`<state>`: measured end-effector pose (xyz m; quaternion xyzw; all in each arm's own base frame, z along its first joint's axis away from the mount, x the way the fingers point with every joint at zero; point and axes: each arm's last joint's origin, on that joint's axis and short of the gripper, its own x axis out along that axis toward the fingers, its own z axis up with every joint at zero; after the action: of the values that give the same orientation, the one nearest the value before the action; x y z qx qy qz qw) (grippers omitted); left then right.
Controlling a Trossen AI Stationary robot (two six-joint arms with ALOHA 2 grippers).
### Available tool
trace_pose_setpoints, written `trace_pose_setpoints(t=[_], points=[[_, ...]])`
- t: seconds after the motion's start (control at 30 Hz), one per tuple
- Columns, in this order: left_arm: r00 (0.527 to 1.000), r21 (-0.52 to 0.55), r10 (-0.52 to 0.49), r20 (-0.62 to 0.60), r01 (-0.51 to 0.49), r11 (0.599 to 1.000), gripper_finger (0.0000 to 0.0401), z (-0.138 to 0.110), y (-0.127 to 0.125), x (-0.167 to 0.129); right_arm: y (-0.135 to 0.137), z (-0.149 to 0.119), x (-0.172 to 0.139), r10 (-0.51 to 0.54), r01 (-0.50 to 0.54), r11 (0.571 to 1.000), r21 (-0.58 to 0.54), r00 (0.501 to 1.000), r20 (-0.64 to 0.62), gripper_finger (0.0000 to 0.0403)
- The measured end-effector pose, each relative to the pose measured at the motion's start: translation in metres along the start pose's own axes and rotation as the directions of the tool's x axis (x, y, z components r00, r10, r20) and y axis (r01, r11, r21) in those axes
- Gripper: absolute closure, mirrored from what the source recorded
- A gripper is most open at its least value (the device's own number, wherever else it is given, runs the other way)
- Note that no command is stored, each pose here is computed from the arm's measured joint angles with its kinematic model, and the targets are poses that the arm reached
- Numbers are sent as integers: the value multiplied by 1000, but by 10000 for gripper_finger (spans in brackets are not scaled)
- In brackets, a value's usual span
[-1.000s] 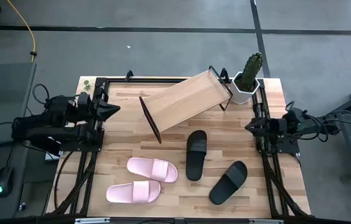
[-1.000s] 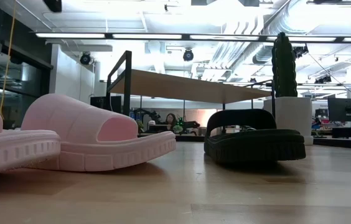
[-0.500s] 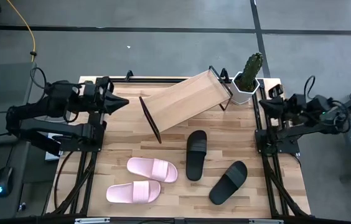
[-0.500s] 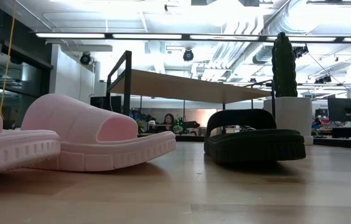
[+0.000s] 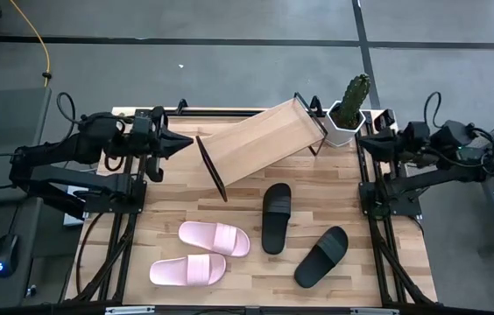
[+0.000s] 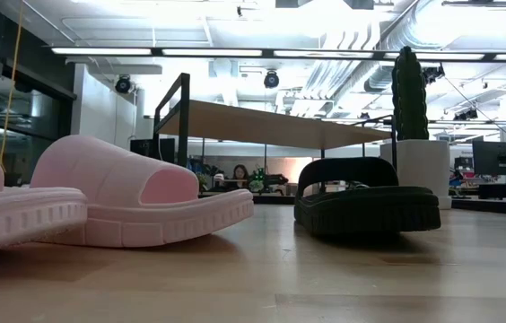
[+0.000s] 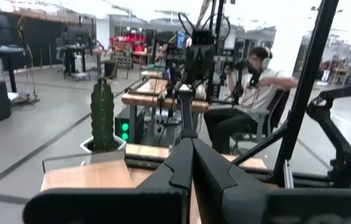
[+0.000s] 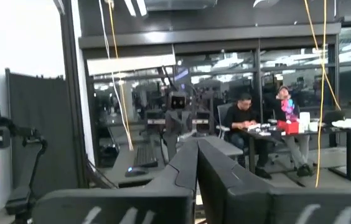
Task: Pick and place slides into the shelf
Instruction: Put the right black slide on the shelf
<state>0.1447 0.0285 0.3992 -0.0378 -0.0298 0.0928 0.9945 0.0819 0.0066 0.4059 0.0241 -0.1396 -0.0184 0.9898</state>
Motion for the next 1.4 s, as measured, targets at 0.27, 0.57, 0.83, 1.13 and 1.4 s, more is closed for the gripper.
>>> trace_pose_setpoints(t=[0.27,0.57,0.83,1.13,1.4], points=[[1000,-2,-2,26,2,1000,400,3,0,-7,7,14,39,-1,0,1000,-28,998,-58,402],[999,-53,-4,54,7,999,400,12,-1,-7,11,58,59,-10,4,999,-38,990,-138,402],[995,-50,-49,85,53,997,400,57,-6,3,13,70,73,-34,20,994,-104,990,-139,402],[995,-47,-80,63,83,995,400,94,-10,21,14,72,78,-34,10,976,-216,994,-105,402],[997,-19,-70,29,70,997,400,93,-9,27,14,71,80,-34,12,981,-196,993,-112,402]])
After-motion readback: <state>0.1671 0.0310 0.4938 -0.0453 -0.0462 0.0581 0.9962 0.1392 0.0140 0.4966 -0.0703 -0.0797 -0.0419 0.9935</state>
